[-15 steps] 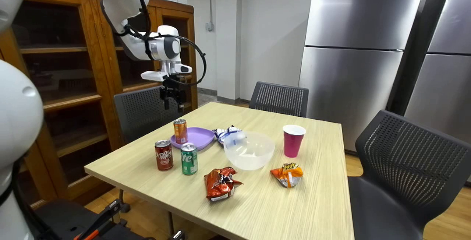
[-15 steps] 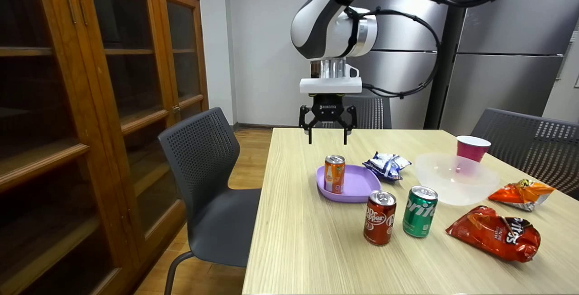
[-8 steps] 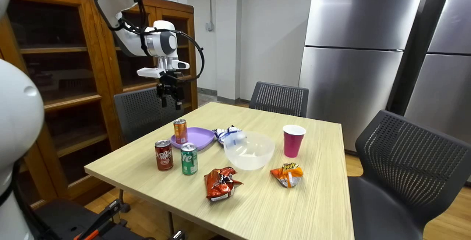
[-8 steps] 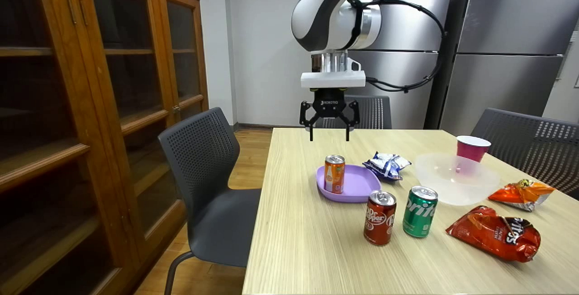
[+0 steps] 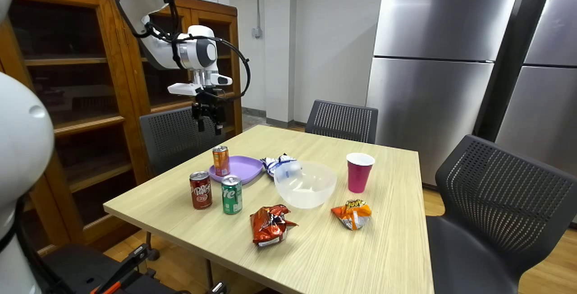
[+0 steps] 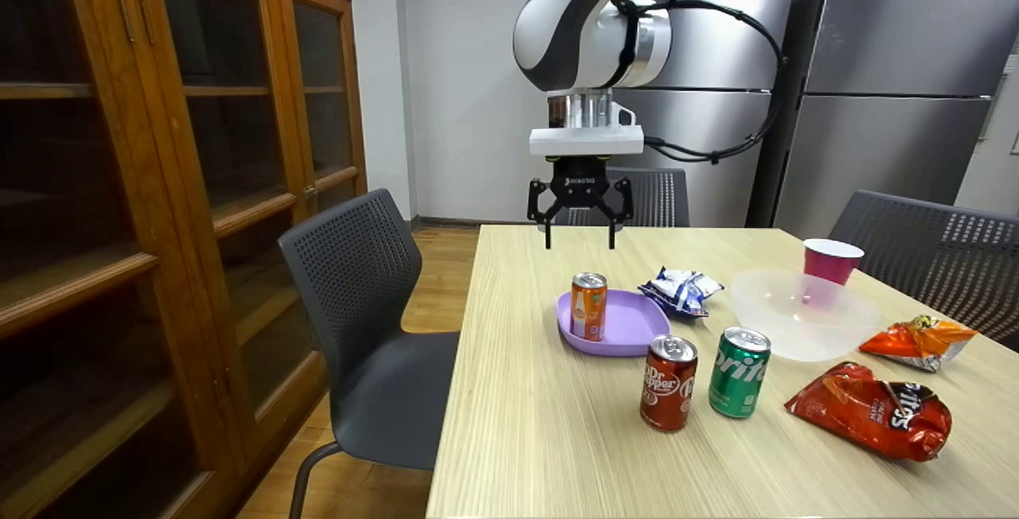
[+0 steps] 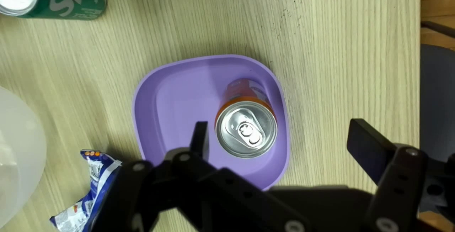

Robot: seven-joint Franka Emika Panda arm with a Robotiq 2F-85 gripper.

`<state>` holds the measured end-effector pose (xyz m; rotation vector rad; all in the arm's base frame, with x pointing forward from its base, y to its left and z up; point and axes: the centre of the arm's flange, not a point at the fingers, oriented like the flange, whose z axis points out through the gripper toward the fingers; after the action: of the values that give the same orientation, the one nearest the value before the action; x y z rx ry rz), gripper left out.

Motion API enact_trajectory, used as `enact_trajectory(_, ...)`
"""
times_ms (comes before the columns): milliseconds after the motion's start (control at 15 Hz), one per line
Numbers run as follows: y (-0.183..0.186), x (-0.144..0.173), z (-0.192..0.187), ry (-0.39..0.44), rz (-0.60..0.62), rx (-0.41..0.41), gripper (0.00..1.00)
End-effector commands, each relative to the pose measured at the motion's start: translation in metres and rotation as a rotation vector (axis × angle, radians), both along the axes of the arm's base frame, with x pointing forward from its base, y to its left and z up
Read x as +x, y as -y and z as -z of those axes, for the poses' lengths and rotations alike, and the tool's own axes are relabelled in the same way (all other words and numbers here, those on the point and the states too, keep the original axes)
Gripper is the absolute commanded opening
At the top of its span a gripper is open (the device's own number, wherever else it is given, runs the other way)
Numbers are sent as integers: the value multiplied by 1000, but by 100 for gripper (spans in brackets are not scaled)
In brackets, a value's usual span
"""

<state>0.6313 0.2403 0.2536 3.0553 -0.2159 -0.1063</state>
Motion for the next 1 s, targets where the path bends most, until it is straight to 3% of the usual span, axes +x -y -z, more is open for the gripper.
enact_trajectory(0, 0, -6, -1, -5, -17, 9, 100)
enact_trajectory(933, 26, -80, 11, -50, -130, -21, 100)
